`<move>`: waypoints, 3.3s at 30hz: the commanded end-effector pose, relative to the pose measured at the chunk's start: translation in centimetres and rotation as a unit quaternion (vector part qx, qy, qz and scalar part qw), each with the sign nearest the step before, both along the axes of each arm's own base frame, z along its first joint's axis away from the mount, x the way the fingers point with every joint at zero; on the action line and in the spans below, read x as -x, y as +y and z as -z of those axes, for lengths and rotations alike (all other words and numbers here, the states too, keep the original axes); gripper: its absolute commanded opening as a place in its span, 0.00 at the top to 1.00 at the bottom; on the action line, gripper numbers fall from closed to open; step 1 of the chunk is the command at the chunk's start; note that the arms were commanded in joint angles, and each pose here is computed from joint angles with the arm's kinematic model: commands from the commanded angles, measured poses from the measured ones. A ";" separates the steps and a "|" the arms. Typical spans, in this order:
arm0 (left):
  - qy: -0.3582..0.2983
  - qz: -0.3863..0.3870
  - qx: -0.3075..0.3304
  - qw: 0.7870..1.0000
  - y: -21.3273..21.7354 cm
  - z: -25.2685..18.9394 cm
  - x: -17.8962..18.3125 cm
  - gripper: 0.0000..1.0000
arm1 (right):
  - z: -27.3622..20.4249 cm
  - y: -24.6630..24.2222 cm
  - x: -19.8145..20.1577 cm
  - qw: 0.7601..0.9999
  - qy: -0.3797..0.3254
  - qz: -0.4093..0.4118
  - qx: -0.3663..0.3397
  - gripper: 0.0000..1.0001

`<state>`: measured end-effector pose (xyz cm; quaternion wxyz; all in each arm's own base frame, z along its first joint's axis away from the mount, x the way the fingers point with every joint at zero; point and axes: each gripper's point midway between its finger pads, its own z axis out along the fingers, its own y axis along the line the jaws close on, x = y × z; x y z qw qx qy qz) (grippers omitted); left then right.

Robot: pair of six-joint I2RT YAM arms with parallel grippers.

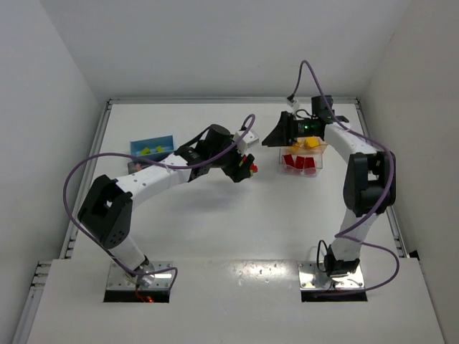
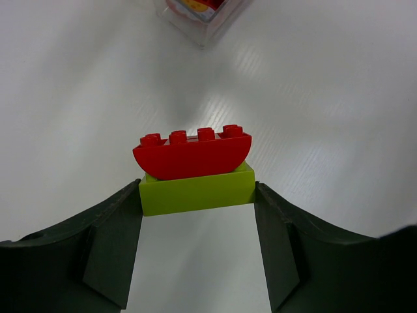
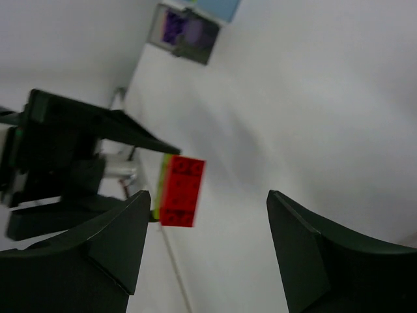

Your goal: Sort the legos into containers by color

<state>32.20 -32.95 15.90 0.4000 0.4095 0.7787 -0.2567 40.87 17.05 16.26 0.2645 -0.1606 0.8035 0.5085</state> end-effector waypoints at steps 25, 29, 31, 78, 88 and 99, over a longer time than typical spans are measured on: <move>-0.083 -0.032 0.051 0.995 0.2 -7.1 -1.0 0.75 | -1.4 8.3 6.6 0.982 0.079 -0.138 -0.103 0.29; -0.091 -0.035 0.050 0.994 0.4 -7.5 -1.1 0.75 | -0.8 8.2 7.0 0.981 0.088 -0.137 -0.102 0.29; -0.092 -0.039 0.048 0.994 0.5 -7.5 -1.2 0.75 | -0.8 8.2 7.0 0.981 0.089 -0.137 -0.102 0.29; -0.072 -0.076 0.037 0.994 2.0 -4.8 -1.7 0.75 | 7.5 -14.6 3.3 0.929 -0.048 0.118 0.348 1.00; -0.070 -0.076 0.038 0.994 1.9 -4.8 -2.3 0.75 | 8.4 -18.2 2.2 0.881 -0.049 0.176 0.436 0.84; -0.076 -0.114 0.042 0.990 3.5 -5.4 -3.5 0.75 | 6.9 -16.9 0.5 0.895 -0.058 0.186 0.402 0.40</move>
